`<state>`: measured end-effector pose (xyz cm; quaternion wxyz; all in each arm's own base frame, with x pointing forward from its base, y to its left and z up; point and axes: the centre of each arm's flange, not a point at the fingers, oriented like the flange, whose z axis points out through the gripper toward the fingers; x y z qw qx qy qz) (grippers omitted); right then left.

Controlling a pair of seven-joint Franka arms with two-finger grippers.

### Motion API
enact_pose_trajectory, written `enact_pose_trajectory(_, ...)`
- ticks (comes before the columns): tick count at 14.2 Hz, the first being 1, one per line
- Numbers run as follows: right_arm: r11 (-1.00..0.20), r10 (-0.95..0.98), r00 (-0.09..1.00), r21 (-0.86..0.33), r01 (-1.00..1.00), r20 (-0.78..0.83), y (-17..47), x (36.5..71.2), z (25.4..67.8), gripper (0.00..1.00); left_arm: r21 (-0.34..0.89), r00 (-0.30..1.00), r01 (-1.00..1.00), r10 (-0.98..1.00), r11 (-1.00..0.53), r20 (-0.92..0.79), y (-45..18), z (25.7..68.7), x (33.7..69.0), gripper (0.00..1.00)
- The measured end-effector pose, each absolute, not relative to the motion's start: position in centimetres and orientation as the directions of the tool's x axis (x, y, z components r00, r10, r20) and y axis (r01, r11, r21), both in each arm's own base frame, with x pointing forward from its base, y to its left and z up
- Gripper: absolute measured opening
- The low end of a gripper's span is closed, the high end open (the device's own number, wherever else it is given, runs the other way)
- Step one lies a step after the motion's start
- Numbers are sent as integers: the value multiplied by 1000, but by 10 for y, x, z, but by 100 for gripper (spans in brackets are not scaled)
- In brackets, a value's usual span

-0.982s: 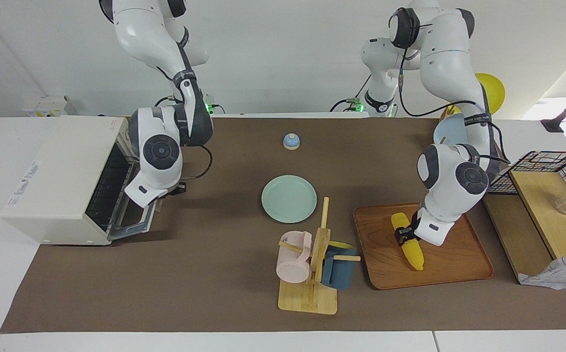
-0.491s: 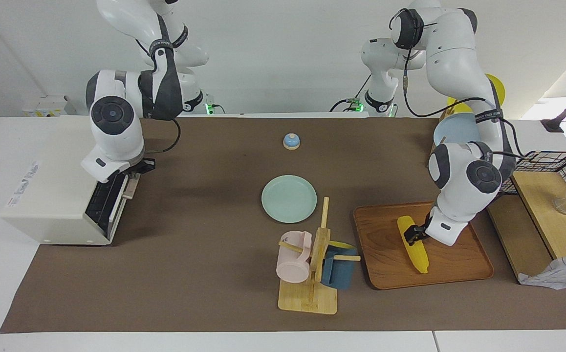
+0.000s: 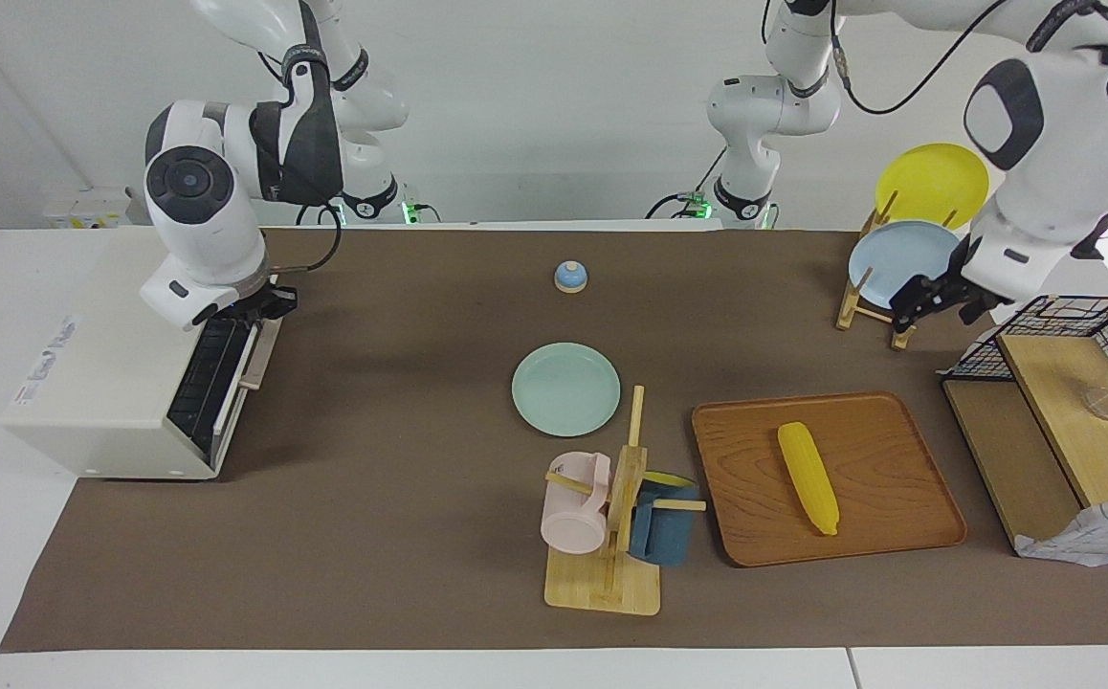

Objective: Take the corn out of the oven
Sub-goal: 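Release the corn and withdraw the left gripper while the right gripper reaches the oven, then push the oven door up closed with the right gripper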

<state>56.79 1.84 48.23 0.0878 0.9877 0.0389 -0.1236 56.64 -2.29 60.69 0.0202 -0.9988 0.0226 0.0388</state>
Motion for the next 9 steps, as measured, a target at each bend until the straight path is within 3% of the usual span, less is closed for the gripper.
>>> enact_pose_trajectory(4,-987,29,977,146,61,-211,52,568,466,14,-31,994,-75,-73,-997,-83,-27,618,551,100)
enact_pose_trajectory(9,-985,-6,967,168,38,-255,23,556,413,14,-31,992,-86,-83,-996,-98,-31,611,553,100)
